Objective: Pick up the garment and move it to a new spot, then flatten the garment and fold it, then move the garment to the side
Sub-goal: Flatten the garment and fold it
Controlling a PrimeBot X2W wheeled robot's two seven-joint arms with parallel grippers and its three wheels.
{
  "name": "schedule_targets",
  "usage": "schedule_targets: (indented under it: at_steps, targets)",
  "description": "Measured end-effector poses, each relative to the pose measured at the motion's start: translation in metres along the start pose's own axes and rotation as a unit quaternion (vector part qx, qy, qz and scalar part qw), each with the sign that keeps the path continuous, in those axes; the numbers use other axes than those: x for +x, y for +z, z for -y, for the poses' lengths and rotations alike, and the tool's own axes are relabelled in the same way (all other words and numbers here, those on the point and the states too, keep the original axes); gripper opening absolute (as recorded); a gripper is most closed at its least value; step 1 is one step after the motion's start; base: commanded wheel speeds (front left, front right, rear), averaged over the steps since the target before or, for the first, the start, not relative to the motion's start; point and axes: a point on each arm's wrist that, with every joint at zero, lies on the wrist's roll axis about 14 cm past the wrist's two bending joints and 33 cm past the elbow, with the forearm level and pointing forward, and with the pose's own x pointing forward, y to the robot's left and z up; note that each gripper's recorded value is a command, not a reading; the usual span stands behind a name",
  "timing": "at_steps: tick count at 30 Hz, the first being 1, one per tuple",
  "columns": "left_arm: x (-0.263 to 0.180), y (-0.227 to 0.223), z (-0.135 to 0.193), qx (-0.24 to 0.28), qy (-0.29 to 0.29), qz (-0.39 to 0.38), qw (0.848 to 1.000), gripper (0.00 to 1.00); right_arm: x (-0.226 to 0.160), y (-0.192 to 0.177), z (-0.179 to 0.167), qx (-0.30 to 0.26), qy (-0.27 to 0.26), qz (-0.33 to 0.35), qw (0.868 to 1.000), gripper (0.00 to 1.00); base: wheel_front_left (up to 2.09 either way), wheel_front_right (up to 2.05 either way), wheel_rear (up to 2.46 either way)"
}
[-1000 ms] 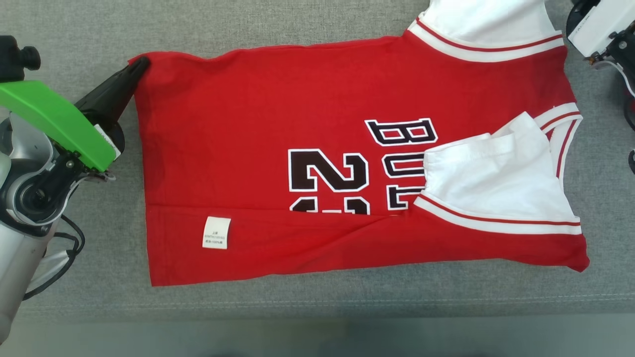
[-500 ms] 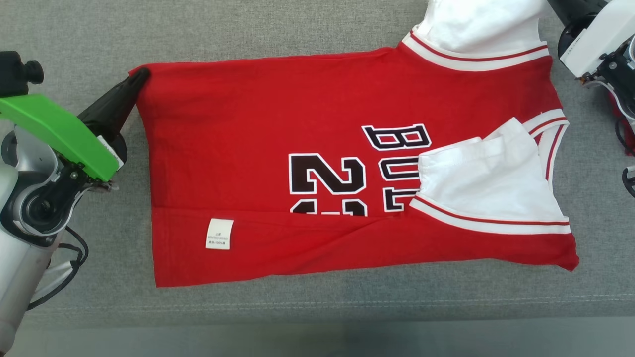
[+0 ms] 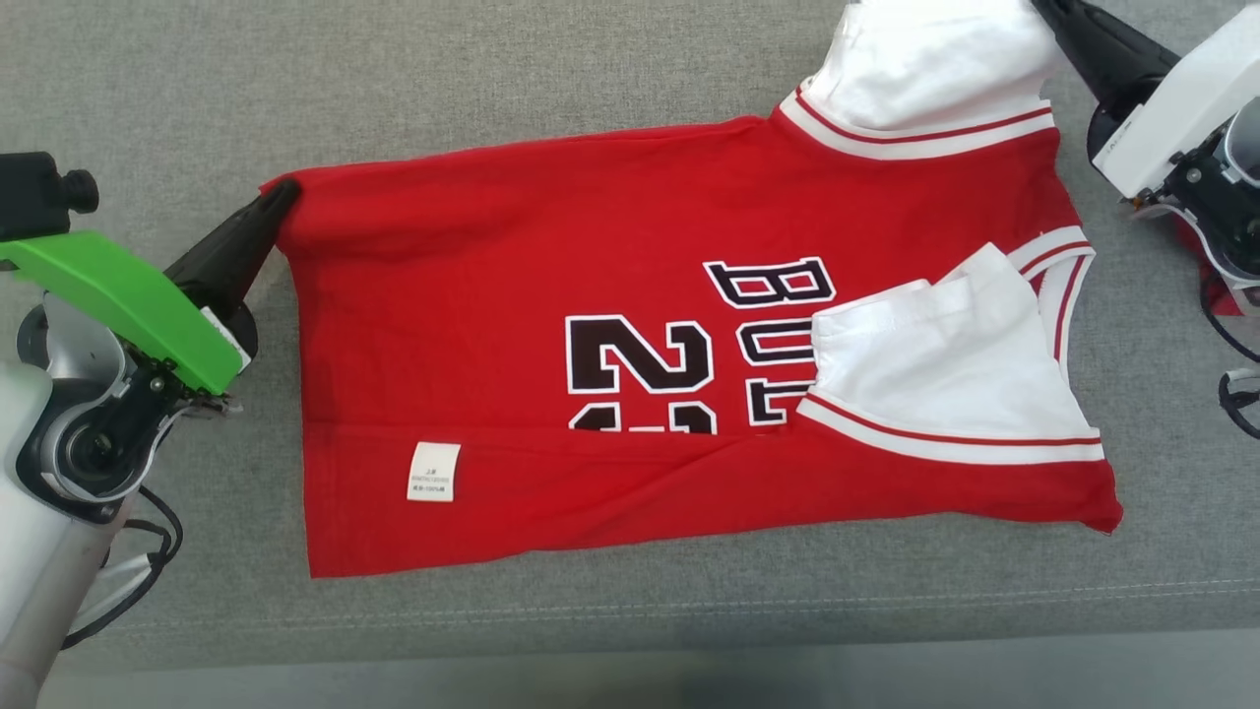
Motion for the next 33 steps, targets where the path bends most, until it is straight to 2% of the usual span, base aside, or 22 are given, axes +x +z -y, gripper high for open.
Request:
schedule_targets:
  at_steps: [7, 24, 33]
  targets:
    - [-0.008, -0.007, 0.003, -0.017, 0.001, 0.003, 1.000, 0.00, -0.014, -0.012, -0.007, 0.012, 0.004, -0.005, 1.000, 0.00, 0.00, 0.00, 0.00]
    - [-0.026, -0.012, 0.008, -0.015, 0.003, 0.014, 1.000, 0.00, -0.051, -0.020, -0.025, 0.028, 0.016, 0.004, 0.999, 0.00, 0.00, 0.00, 0.00]
    - [-0.024, -0.010, 0.013, -0.011, -0.004, 0.025, 1.000, 0.00, -0.064, -0.009, -0.025, 0.033, 0.013, 0.027, 0.999, 0.00, 0.00, 0.00, 0.00]
